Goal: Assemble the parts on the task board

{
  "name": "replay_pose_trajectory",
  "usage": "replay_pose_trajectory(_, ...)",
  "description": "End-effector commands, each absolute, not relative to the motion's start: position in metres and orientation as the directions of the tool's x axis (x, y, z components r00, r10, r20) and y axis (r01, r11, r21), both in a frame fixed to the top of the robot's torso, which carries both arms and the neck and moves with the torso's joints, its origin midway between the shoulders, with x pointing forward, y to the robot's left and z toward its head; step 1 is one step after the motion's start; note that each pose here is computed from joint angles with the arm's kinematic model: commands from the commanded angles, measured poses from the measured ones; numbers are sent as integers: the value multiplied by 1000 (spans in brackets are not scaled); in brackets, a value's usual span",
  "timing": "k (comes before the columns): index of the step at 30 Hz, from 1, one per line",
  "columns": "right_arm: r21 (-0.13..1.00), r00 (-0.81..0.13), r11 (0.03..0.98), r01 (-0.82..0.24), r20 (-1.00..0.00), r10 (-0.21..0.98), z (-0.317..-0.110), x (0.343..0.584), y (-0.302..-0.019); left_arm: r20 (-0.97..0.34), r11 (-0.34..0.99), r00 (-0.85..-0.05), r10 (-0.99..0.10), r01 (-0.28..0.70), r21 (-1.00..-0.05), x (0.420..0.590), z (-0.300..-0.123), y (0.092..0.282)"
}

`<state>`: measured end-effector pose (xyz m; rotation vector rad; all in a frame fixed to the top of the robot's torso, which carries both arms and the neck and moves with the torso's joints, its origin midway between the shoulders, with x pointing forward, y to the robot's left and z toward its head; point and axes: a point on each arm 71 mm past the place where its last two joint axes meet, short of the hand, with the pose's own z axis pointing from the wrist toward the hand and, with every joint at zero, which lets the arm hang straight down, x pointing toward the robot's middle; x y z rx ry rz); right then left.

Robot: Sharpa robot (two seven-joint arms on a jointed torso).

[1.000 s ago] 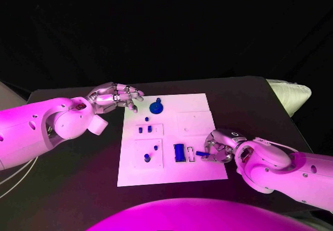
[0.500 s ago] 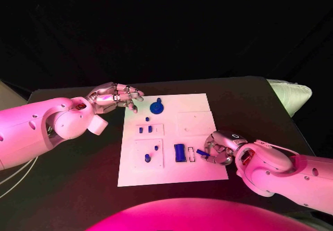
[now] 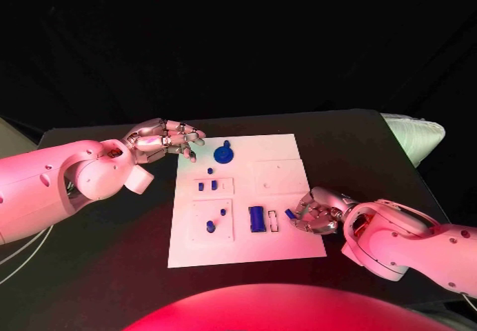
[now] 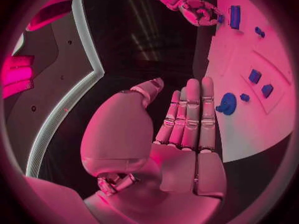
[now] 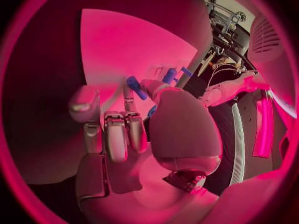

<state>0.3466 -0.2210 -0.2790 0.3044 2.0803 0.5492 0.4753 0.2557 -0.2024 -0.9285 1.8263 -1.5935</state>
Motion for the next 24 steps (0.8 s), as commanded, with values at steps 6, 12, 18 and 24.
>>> replay_pose_trajectory(6, 594, -572, 797, 109, -618, 539, -277, 343, -216, 52, 56, -633, -772, -149, -987, 474, -202, 253)
replay_pose_trajectory(12, 602, -594, 790, 118, -595, 542, -278, 342, -209, 53, 56, -634, -771, -150, -987, 474, -202, 253)
replay_pose_trajectory(18, 605, -601, 787, 121, -587, 543, -279, 343, -202, 53, 56, -635, -771, -150, -987, 474, -202, 252)
replay_pose_trajectory(24, 603, -609, 788, 122, -582, 539, -280, 344, -197, 53, 57, -635, -771, -151, -987, 474, -202, 252)
